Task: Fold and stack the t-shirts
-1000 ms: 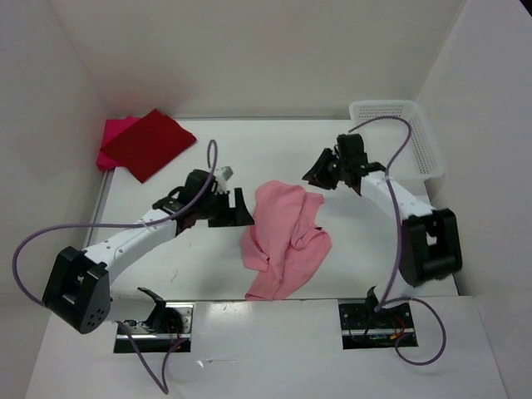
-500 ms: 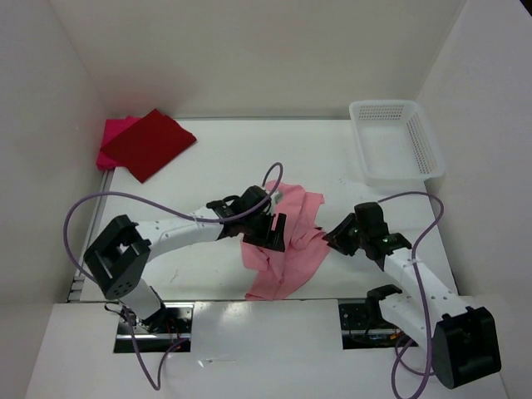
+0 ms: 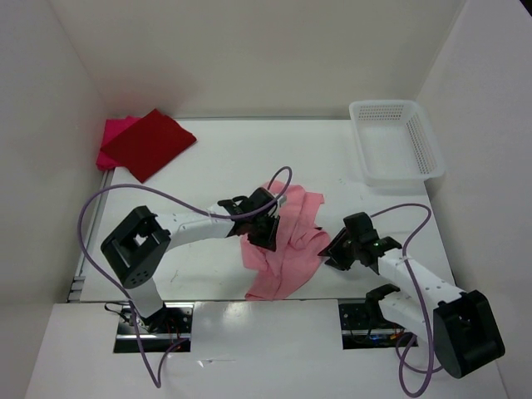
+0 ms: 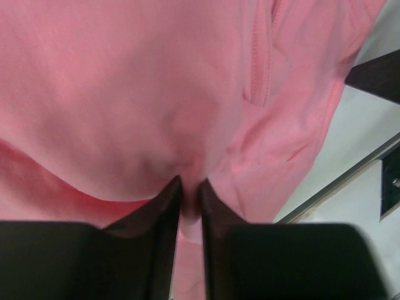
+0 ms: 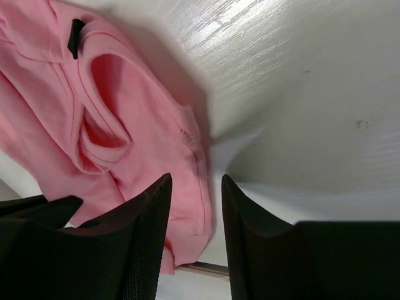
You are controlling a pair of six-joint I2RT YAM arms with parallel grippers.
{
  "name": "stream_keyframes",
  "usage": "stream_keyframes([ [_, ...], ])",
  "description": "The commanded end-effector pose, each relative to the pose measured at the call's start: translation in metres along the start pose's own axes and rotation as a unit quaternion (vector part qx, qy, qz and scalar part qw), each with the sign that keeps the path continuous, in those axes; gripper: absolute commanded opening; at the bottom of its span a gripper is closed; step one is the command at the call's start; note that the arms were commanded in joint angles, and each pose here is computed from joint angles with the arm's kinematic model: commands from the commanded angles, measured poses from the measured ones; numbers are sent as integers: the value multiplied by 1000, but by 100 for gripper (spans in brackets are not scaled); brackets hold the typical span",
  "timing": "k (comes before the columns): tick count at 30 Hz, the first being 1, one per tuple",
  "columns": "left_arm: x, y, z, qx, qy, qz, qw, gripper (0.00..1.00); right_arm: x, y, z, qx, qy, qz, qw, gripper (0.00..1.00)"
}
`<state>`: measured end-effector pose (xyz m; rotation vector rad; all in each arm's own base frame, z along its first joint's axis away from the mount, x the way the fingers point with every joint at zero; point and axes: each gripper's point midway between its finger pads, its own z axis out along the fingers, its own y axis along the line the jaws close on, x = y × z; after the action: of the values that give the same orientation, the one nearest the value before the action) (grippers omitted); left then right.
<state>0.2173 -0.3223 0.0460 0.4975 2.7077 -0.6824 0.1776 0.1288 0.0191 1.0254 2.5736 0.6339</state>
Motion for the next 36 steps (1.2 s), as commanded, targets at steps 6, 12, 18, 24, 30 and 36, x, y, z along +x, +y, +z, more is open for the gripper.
stream_keyframes([
  [6, -59, 19, -68, 52, -101, -34, 993, 16, 3, 7, 11, -21, 4, 9, 1000, 26],
  [12, -57, 89, -98, 4, -122, -68, 990, 14, -19, 48, 26, -25, 2, -31, 999, 9],
  [18, -56, 144, -113, -53, -144, -114, 982, 13, -78, 83, 34, -20, -63, -70, 995, 0],
  [24, -50, 129, -103, 28, -128, -163, 978, 42, -182, 76, 29, 13, -132, -59, 989, 0],
  [30, -43, 98, -79, 70, -117, -186, 973, 64, -179, 80, 19, -16, -111, -54, 992, 44],
  [36, -50, 52, -35, 109, -76, -159, 978, 67, -135, 53, 8, -9, -109, -34, 993, 50],
])
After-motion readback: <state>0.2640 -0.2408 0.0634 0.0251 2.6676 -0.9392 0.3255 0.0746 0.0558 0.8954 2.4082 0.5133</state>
